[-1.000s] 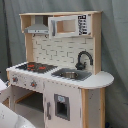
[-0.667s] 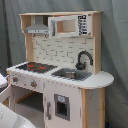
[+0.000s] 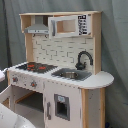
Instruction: Play with the kitchen
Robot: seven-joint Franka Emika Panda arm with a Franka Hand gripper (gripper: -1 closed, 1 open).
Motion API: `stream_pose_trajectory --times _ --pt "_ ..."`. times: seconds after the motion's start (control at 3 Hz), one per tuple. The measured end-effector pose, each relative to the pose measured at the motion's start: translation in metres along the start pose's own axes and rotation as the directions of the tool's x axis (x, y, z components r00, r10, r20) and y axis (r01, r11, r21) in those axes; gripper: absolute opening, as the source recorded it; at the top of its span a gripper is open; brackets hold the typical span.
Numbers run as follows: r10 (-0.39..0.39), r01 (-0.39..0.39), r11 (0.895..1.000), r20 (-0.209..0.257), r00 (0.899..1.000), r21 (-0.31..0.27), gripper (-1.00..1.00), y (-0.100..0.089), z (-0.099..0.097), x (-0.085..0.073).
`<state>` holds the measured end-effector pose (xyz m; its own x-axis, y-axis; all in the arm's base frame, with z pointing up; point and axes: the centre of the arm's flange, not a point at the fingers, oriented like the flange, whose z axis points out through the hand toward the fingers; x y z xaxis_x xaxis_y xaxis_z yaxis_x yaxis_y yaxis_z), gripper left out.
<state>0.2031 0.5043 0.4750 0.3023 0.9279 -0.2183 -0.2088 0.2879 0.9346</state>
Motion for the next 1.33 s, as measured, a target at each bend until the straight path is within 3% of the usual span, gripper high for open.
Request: stream_pose_trajectory --times 0.33,0.67,1.0,1.33 --pt "0.033 -0.03 0.999 0.077 0.997 -0.043 1.0 0.02 -0.004 -0.01" --pt "0.075 -0.063 0.994 0.153 0.985 -0.086 1.0 0.042 -0.009 -0.023" --pt "0.124 -0.097 0.987 0.225 0.966 -0.128 1.0 0.066 -0.012 -0.039" --pt "0.173 -0.128 0.977 0.29 0.941 -0.168 1.0 0.089 -0.013 -0.057"
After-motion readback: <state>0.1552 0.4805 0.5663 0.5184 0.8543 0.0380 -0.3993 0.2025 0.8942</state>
